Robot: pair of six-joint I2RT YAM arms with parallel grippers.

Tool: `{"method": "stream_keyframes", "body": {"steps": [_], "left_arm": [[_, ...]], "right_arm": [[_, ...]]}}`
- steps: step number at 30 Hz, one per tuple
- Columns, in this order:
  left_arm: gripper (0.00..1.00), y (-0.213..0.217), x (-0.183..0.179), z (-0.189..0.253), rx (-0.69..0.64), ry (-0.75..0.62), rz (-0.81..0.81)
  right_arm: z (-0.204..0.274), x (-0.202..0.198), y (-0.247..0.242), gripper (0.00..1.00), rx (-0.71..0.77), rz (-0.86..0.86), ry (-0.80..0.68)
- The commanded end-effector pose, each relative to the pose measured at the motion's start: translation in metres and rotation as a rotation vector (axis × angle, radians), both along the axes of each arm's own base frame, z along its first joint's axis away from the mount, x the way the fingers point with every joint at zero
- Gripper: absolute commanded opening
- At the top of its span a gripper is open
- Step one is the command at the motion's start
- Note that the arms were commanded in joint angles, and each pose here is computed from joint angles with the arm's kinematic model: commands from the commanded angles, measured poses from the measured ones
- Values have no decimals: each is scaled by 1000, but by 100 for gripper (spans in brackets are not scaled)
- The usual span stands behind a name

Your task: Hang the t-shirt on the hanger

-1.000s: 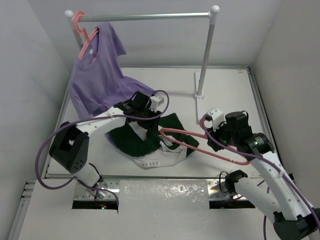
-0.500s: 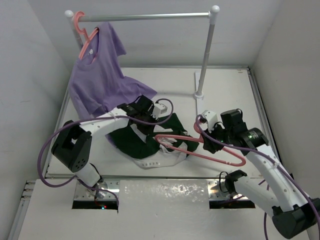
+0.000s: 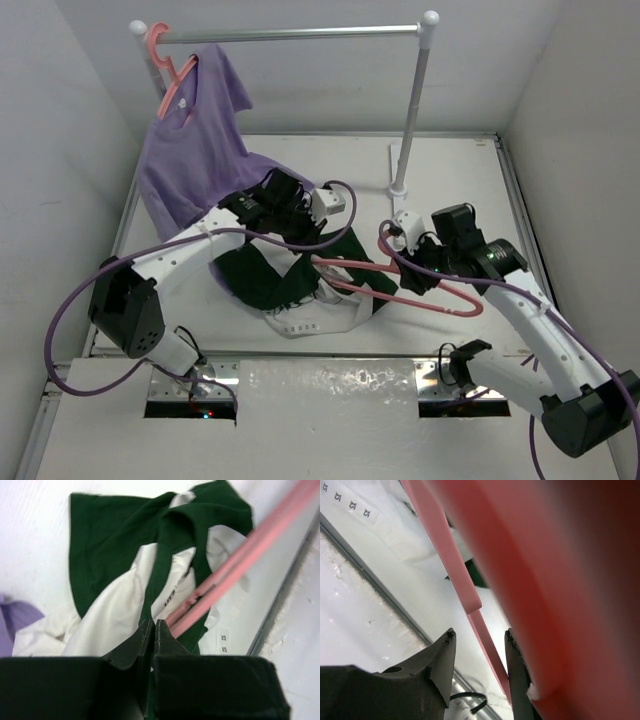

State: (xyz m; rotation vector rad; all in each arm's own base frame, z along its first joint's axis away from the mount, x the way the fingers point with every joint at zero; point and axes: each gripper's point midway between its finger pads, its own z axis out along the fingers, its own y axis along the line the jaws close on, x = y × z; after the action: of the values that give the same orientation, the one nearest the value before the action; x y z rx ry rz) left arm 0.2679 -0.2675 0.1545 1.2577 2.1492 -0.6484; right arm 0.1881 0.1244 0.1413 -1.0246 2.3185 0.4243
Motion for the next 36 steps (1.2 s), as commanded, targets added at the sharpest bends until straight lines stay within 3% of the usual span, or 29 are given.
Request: {"method": "stream_keyframes", "body": {"steps": [1,4,12,17,25,30,34,36], "left_arm": [[0,-12,-19,30,-83,-53,-177],[0,-14,-29,38,-111,-57,-236],[0,-38,-17,109,-305,-242,-300],[0,-43,-34,118,-365,-225,-360],[0,-76,-31,146,-501,-219,-345],[0,-81,-23,146,-507,-237,-346],[0,-70,-32,117,-435,-215,-363],[17,-61,-36,110,-400,-225,-380]], "right_arm": [[32,28,9,0,6,37,-140],[36,30,15,0,18,82,-139],[40,30,47,0,160,197,-148],[57,50,59,0,236,161,-254],[62,66,91,0,330,178,-304],[51,61,108,0,356,222,-290],[50,66,111,0,399,194,-340],[43,66,109,0,401,180,-340]]}}
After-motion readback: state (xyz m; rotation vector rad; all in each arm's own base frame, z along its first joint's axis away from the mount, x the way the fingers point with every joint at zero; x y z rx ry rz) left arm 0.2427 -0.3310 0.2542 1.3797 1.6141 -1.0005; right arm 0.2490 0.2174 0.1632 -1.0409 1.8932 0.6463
